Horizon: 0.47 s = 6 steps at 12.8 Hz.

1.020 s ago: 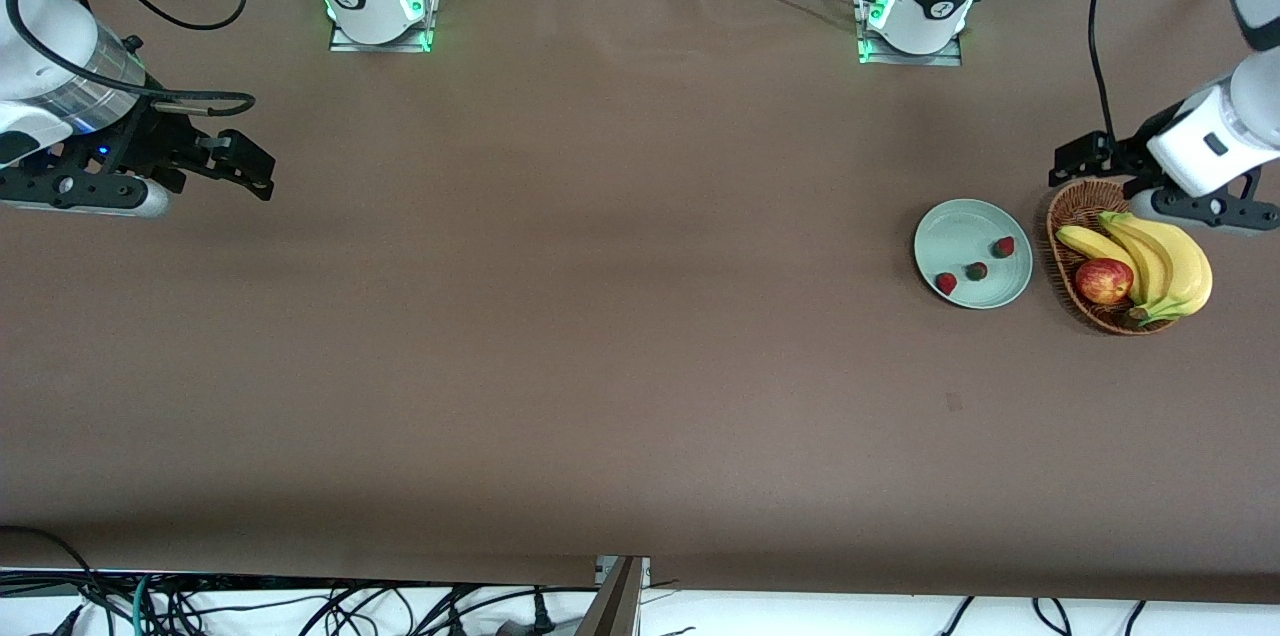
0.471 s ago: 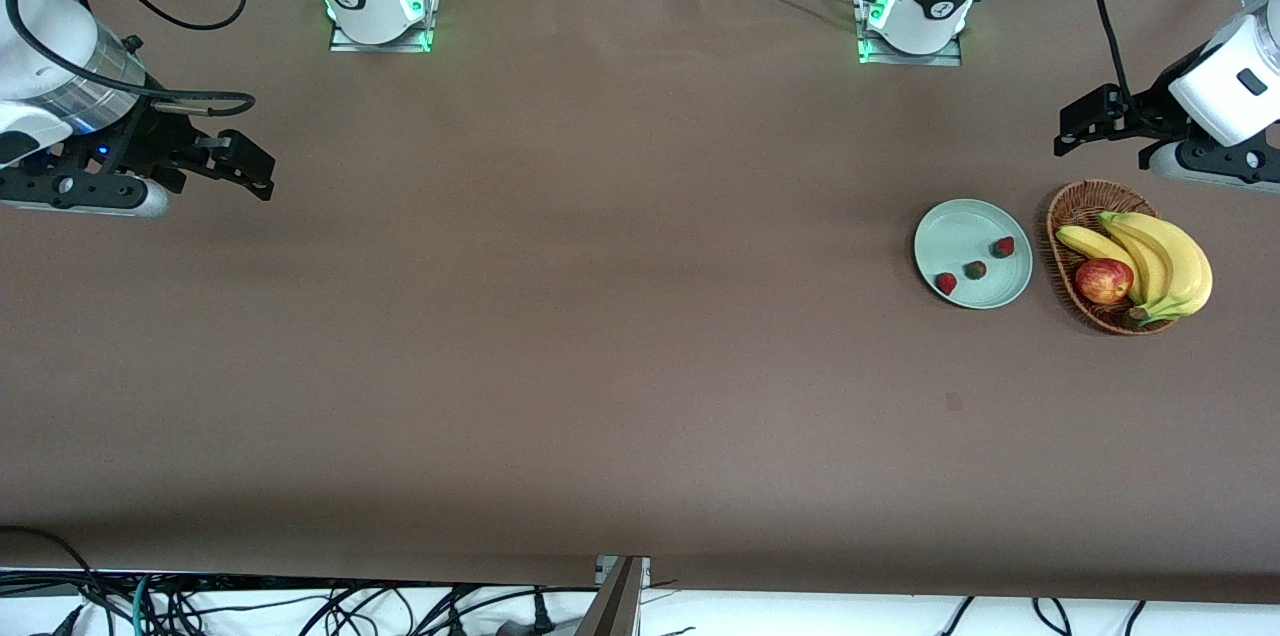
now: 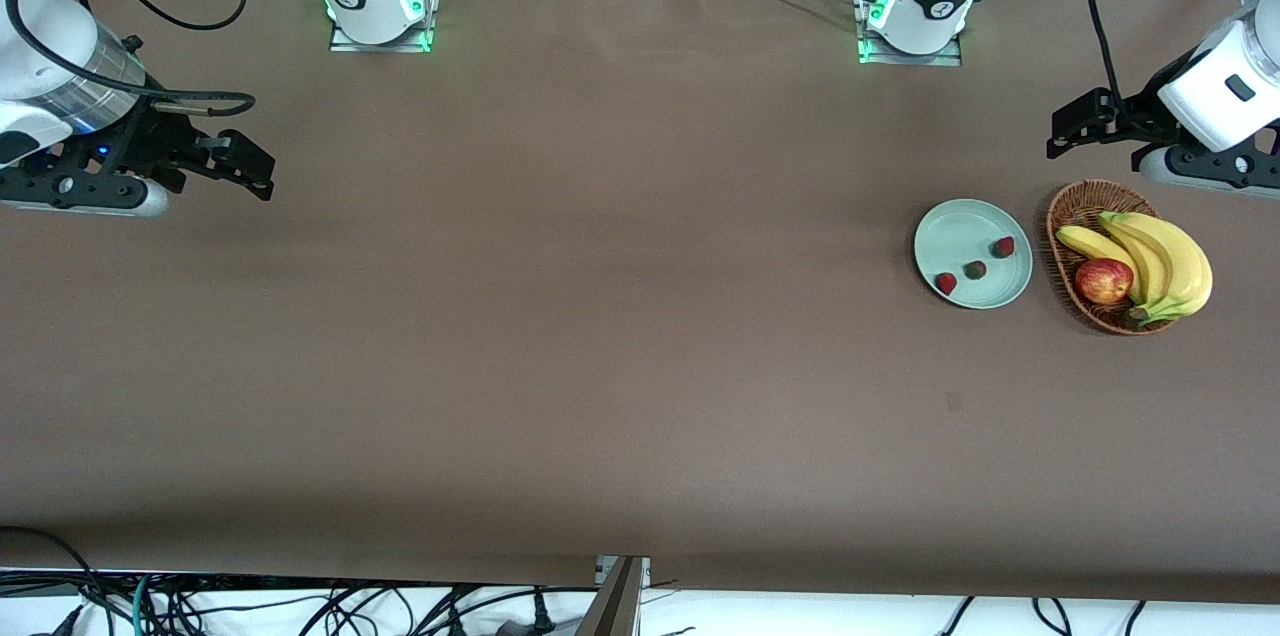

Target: Collect all strawberries into plate

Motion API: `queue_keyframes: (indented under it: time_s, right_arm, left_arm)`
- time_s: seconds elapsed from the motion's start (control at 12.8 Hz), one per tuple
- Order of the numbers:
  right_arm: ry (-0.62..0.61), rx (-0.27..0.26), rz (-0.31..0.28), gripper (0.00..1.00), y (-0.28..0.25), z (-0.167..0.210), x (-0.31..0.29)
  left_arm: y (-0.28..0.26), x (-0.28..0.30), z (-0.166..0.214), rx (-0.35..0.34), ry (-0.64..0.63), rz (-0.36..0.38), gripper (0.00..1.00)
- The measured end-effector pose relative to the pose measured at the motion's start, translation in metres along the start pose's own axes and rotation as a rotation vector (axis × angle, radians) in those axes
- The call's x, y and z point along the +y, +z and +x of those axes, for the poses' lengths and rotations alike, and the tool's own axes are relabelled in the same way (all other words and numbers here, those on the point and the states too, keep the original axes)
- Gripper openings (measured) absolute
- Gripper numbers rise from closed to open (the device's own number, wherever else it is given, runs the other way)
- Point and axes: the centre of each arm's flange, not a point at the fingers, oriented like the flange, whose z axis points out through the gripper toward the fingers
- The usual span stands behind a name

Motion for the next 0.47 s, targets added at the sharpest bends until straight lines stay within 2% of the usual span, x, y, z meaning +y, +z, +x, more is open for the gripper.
queue_keyframes:
  time_s: [0.24, 0.47]
  right_arm:
    - [0.0, 0.0, 0.0, 1.0, 0.0, 0.0, 0.0]
    - [0.0, 0.0, 0.0, 1.0, 0.0, 0.0, 0.0]
  left_arm:
    - [-0.0004, -0.0041, -0.0003, -0.004, 0.007, 0.062, 1.0]
    - [-0.0005, -0.0027, -0.0002, -0.005, 0.011, 0.069, 1.0]
